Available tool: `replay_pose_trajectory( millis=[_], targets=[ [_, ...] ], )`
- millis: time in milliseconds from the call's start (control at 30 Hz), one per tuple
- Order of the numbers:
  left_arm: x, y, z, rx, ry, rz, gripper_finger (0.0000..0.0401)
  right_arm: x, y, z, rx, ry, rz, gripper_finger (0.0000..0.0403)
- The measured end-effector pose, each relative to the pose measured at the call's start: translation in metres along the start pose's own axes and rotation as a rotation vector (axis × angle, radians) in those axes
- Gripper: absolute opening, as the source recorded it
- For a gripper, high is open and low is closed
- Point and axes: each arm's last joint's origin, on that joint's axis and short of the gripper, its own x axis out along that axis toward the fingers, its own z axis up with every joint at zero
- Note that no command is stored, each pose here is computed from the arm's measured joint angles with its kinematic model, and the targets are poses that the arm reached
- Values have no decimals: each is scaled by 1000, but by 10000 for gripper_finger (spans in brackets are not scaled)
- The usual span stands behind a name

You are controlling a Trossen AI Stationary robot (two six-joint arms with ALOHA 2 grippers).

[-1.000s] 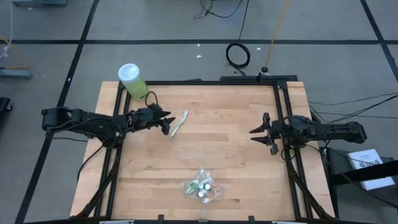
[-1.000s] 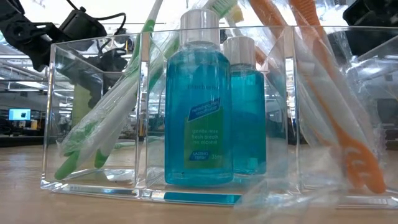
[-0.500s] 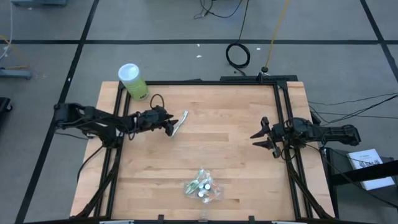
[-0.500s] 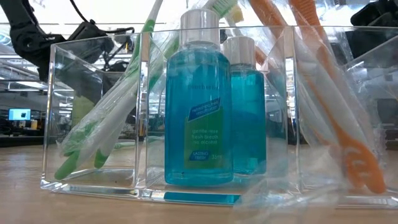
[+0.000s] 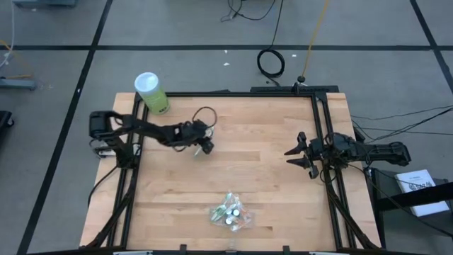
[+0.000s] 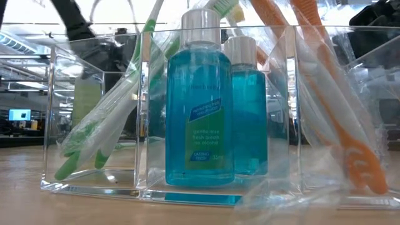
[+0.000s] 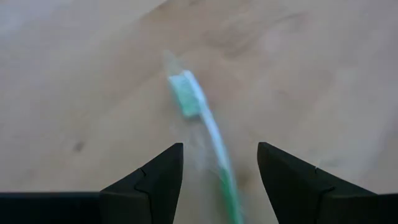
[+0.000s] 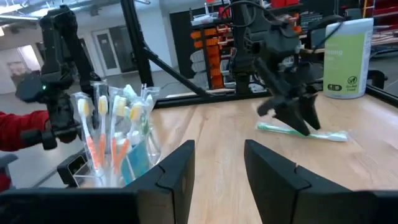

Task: Pick & Place toothbrushing station
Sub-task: Put the green toothbrush into the transparent organizer

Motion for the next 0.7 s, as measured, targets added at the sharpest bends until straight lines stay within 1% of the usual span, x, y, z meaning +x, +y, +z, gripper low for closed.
replay_pose_trajectory(
  millis=[67,167,267,400,533,633,700],
  targets=[
    [9,-3,9,12,40,44,214,0,0,0,10,-1,1,130],
    [21,-6,20,14,82,76,214,0,0,1,16,-11,2,130],
    [31,-6,26,16,122,106,214,0,0,2,13,-30,7,130],
    [39,-5,26,0,197,131,214,0,0,2,13,-31,9,130],
    [39,-4,23,-11,238,136,213,0,0,2,13,-29,7,130],
    [38,-3,22,-19,259,146,195,0,0,2,13,-29,7,130],
    [38,-2,21,-19,273,152,169,0,0,2,13,-29,7,130]
  ],
)
